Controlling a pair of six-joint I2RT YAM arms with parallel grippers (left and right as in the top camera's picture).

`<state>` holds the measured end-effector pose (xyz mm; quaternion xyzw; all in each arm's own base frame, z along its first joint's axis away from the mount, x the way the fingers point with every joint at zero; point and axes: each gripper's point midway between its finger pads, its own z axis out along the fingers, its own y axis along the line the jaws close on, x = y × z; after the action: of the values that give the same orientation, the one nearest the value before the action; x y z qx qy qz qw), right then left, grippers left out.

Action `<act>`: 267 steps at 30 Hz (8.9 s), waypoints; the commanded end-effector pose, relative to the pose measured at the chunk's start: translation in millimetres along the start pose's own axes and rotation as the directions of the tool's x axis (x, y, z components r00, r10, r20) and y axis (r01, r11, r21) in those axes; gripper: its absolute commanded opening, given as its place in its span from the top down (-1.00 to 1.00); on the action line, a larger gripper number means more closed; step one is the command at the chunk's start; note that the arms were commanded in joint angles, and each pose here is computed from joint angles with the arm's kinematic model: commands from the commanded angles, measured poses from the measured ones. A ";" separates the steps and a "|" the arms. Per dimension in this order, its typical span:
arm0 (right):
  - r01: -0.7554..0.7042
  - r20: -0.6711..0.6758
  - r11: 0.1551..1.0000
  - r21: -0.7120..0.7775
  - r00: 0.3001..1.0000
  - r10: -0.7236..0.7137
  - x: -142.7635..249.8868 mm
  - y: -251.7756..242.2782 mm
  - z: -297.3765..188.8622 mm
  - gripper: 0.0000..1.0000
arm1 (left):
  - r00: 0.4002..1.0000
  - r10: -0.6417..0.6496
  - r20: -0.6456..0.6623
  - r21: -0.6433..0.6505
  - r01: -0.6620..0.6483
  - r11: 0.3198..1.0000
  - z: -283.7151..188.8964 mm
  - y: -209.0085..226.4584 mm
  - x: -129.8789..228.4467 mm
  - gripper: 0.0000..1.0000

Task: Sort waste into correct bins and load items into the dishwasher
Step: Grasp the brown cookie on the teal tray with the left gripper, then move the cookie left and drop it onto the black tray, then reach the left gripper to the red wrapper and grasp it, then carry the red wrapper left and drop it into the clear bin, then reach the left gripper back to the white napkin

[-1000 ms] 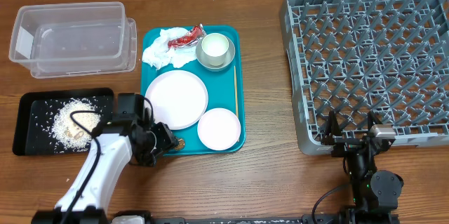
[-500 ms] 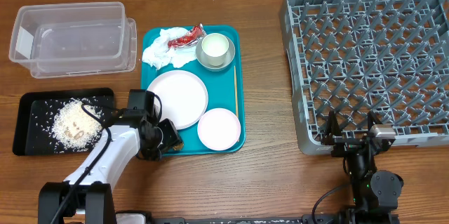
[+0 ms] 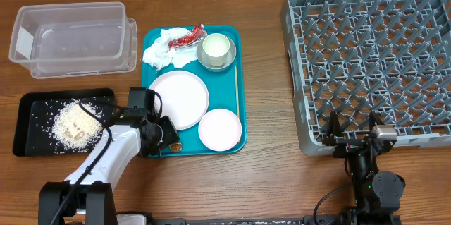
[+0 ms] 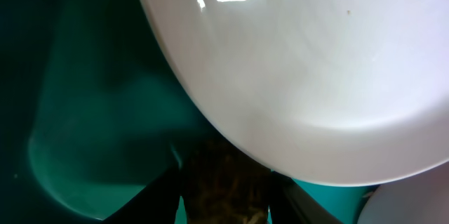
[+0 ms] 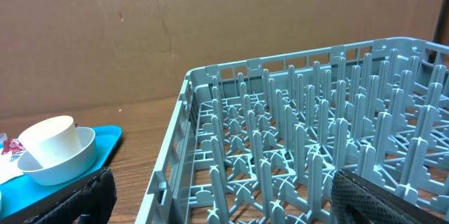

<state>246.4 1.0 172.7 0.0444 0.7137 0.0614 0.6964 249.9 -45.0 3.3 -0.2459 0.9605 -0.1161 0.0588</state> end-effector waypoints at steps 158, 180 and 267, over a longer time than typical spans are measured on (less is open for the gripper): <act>-0.008 0.005 1.000 0.010 1.000 0.008 1.6 -2.5 0.0 -1.00 | 0.786 0.459 0.414 0.071 -0.531 0.844 -151.0 -201.3 -100.4 -0.14; -0.008 0.004 1.000 0.010 1.000 0.008 1.8 -2.5 0.1 -1.00 | 0.738 0.577 0.351 -0.163 -0.558 0.813 -86.7 -183.0 -243.5 -0.80; -0.008 0.005 1.000 0.010 1.000 0.008 1.6 -2.5 0.0 -1.00 | 0.841 0.300 0.449 0.090 -0.377 0.922 -150.6 -116.5 -290.6 -0.35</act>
<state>246.4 1.0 172.8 0.0445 0.7135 0.0615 0.6965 524.6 95.7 194.3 -0.1476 0.9359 0.0211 0.3192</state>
